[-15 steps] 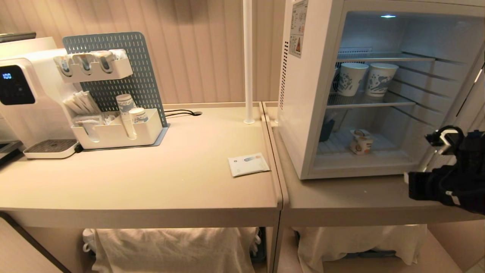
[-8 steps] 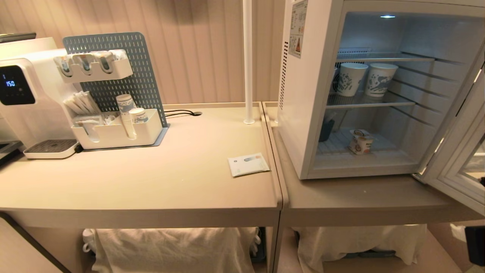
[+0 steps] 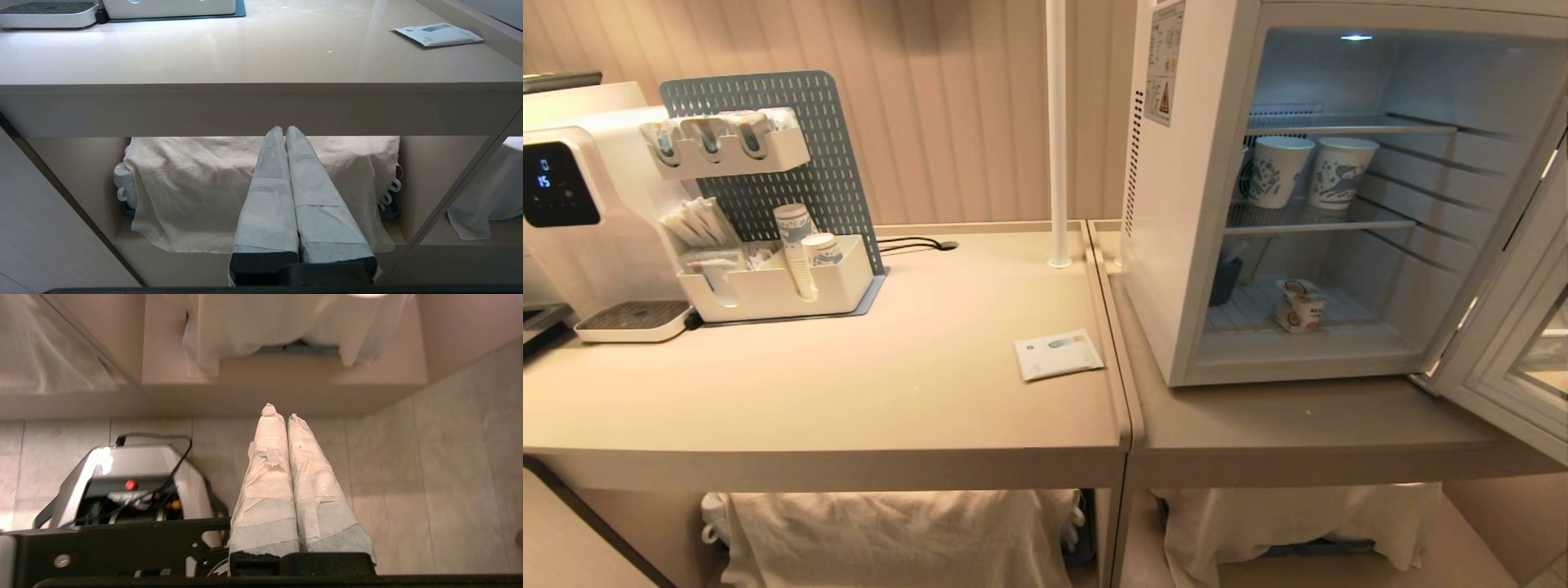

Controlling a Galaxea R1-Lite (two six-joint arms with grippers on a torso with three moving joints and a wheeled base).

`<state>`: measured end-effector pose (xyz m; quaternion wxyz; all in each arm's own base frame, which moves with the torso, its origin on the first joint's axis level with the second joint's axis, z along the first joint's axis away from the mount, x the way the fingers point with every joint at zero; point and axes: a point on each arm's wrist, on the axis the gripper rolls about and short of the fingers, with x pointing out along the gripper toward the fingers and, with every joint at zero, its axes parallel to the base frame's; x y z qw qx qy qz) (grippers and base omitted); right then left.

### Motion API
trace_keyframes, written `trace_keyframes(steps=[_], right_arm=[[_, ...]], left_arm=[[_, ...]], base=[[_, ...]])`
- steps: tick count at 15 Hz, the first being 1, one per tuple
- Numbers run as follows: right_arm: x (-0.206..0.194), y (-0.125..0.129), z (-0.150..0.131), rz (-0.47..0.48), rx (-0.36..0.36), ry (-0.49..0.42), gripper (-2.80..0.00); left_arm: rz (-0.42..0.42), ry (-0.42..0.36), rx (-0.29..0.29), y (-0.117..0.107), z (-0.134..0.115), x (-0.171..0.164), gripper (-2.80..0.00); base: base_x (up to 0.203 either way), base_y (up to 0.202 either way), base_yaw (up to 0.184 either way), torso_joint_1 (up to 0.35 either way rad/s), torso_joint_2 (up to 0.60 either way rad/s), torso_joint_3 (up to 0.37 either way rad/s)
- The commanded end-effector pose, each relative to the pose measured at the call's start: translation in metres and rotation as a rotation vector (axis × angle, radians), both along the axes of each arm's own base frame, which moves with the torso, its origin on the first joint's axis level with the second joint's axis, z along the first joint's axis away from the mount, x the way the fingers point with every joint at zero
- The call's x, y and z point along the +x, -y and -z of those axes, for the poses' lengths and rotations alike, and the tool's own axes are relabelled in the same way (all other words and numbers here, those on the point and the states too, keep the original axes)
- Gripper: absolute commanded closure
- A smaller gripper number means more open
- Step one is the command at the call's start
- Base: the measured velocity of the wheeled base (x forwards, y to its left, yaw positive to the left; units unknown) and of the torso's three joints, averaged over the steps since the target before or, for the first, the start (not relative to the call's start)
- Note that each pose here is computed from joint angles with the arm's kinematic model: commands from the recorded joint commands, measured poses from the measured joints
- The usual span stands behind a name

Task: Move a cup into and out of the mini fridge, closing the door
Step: Close the freezer door

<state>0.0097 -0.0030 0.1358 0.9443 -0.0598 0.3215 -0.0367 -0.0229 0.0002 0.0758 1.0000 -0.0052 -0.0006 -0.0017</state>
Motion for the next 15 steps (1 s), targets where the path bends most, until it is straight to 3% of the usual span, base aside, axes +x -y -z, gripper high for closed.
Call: trace_keyframes(steps=[1, 4, 10, 15], right_arm=[[-0.018, 0.001, 0.014, -0.007, 0.003, 0.132, 0.00], [-0.023, 0.002, 0.022, -0.026, -0.008, 0.279, 0.00], [-0.022, 0.002, 0.024, -0.037, 0.001, 0.283, 0.00], [-0.012, 0.000, 0.038, -0.082, 0.029, 0.373, 0.00]], left_arm=[[0.000, 0.000, 0.000, 0.000, 0.000, 0.000, 0.00], [0.000, 0.000, 0.000, 0.000, 0.000, 0.000, 0.00], [-0.001, 0.000, 0.000, 0.000, 0.000, 0.000, 0.00], [0.000, 0.000, 0.000, 0.000, 0.000, 0.000, 0.00]], base=[[0.000, 0.000, 0.000, 0.000, 0.00, 0.000], [0.000, 0.000, 0.000, 0.000, 0.00, 0.000], [0.000, 0.000, 0.000, 0.000, 0.00, 0.000], [0.000, 0.000, 0.000, 0.000, 0.00, 0.000]])
